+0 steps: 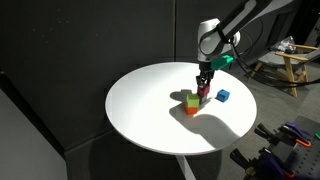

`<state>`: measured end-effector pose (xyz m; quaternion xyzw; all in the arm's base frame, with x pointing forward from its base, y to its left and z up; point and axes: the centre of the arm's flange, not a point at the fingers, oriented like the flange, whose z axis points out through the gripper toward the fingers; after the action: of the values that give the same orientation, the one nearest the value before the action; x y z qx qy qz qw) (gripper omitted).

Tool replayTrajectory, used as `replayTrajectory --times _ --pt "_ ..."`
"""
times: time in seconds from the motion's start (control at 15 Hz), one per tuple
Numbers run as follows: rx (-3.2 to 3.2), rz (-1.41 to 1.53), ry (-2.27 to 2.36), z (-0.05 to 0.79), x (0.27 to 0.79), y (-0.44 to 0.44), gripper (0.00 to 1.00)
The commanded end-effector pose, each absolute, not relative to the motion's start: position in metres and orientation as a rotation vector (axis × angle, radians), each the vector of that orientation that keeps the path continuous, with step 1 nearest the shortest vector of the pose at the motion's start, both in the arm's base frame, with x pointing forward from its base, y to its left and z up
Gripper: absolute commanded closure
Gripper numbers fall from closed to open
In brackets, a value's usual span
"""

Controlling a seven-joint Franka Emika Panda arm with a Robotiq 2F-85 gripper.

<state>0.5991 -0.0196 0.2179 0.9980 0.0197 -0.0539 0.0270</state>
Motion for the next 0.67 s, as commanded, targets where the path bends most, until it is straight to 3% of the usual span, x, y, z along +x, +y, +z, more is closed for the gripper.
replayTrajectory --times 0.0,0.13,0.33,0.6 --pt "3.094 -0.183 0.030 0.2212 0.6055 -0.0227 0.21" --pt "3.095 -0.185 0.030 0.2207 0.6050 -0.0226 0.20" --pt "3.095 -0.187 0.030 0.2206 0.6041 -0.0224 0.01" --pt "3.095 -0.191 0.011 0.2292 0.5979 -0.0202 0.00"
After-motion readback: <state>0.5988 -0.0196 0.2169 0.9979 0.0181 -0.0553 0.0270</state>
